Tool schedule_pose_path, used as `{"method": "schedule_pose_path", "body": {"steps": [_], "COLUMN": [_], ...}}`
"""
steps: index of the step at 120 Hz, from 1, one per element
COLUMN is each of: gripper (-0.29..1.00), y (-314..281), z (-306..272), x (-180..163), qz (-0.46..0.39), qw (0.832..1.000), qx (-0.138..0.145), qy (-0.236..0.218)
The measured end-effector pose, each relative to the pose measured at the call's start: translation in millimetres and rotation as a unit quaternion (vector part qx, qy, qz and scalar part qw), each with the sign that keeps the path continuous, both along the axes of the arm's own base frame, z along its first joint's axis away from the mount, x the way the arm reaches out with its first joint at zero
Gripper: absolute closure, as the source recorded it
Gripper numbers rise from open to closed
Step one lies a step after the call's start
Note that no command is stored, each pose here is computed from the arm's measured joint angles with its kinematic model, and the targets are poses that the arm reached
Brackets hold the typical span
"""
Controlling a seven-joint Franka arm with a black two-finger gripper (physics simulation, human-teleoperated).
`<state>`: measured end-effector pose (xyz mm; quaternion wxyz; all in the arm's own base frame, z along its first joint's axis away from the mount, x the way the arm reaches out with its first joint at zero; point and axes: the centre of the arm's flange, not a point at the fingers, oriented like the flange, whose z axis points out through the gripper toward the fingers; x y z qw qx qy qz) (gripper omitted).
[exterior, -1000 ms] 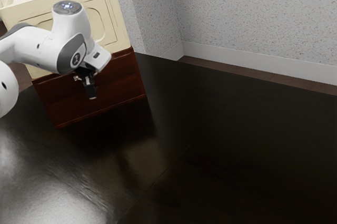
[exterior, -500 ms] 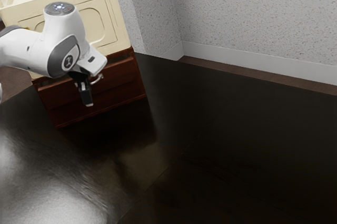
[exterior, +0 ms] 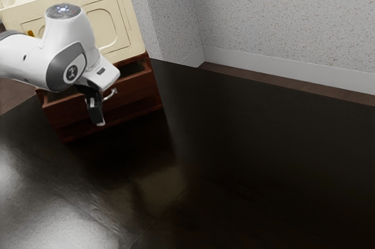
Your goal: Pull the drawer handle with one arm to open the drawer
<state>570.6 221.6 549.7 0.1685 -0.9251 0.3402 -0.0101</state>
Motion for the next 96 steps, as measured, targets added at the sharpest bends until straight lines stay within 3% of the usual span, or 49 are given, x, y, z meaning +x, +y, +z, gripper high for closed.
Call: {"method": "schedule_pose_path", "body": {"steps": [96], "gripper": [0.00], "y": [-35.1], "z": [-8.3], "x": [-20.4], "qz": [-0.035], "qw": [0.999], "qx": [-0.016], "qy": [0.014]}}
